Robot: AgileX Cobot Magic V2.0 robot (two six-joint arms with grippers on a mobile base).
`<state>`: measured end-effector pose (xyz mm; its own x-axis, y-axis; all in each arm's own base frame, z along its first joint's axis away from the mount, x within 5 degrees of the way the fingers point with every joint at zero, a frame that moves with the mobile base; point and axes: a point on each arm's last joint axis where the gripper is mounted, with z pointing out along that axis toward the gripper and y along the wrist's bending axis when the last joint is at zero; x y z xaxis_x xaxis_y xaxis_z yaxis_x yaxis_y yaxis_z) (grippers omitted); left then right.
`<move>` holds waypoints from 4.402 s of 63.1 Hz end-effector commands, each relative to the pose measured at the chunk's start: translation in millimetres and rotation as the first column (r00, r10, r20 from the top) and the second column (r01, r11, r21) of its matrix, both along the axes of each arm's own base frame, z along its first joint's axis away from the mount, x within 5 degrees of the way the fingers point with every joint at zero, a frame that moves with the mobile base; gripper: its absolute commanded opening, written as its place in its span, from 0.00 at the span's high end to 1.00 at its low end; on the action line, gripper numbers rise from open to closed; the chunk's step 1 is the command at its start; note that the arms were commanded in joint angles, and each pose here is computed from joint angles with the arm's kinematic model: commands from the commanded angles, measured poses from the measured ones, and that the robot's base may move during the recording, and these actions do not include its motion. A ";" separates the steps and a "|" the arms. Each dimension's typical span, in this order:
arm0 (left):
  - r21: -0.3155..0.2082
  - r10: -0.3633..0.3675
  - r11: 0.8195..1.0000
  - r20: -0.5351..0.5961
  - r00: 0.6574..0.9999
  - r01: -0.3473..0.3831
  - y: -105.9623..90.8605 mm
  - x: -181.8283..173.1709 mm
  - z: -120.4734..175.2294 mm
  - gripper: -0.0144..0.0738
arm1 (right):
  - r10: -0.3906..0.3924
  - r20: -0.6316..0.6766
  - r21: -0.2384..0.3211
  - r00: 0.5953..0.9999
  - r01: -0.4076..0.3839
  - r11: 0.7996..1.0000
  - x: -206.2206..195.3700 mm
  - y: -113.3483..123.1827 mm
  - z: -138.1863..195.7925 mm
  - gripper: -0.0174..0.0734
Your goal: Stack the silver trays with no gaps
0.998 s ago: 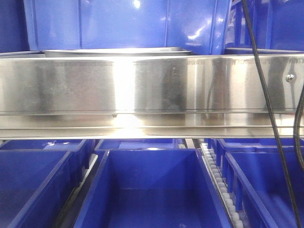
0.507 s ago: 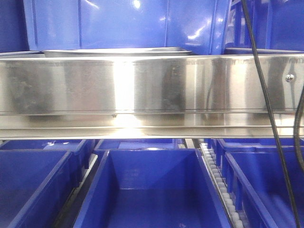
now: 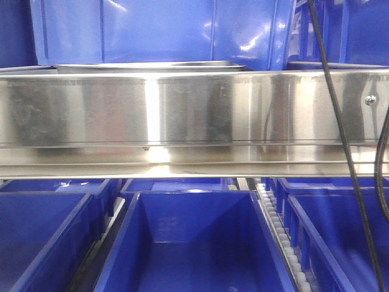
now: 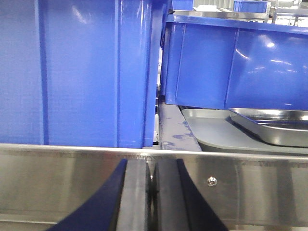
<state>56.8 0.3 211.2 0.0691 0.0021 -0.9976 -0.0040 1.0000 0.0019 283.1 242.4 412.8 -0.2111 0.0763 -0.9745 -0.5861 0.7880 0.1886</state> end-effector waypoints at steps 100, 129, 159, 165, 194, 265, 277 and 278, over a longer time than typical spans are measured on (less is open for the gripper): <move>-0.030 -0.045 0.999 0.028 0.999 0.046 -2.5 -0.8 2.9 0.83 | 0.011 0.035 0.011 0.999 -0.012 1.000 -2.5 -1.4 6.5 0.89; -0.030 -0.045 0.999 0.028 0.999 0.046 -2.5 -0.8 2.9 0.83 | -0.001 0.021 -0.001 1.000 0.001 1.000 -1.6 -2.8 4.9 0.89; -0.030 -0.046 0.998 0.030 0.998 0.047 -2.5 -0.8 3.1 0.83 | 0.027 -0.028 -0.048 0.999 -0.029 0.998 -58.9 -37.6 -13.1 0.89; -0.030 -0.046 0.998 0.030 0.998 0.047 -2.5 -0.8 3.1 0.83 | 0.037 0.026 -0.039 0.999 -0.036 0.999 -83.0 -64.3 -15.0 0.89; -0.030 -0.046 0.998 0.030 0.998 0.047 -2.5 -0.8 3.1 0.83 | -0.298 0.132 0.043 0.945 0.295 0.955 -167.9 -199.8 -88.8 0.89; -0.030 -0.046 0.998 0.034 0.998 0.047 -2.6 -0.9 3.4 0.83 | -0.569 0.233 -0.088 0.789 0.600 0.795 -226.6 -243.8 -206.6 0.89; -0.030 -0.046 0.998 0.034 0.998 0.047 -2.6 -0.9 3.4 0.83 | -0.572 0.222 -0.083 0.790 0.600 0.796 -226.6 -243.9 -207.1 0.89; -0.030 -0.046 0.998 0.034 0.998 0.047 -2.6 -0.9 3.4 0.83 | -0.570 0.222 -0.085 0.791 0.599 0.797 -226.6 -243.7 -207.2 0.89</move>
<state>56.8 -2.3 211.3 0.0702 -0.0233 -0.9973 0.0414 0.9989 -0.0205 56.9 -1.2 205.6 0.0025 -0.0003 -1.0000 -0.0191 0.9998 -0.0003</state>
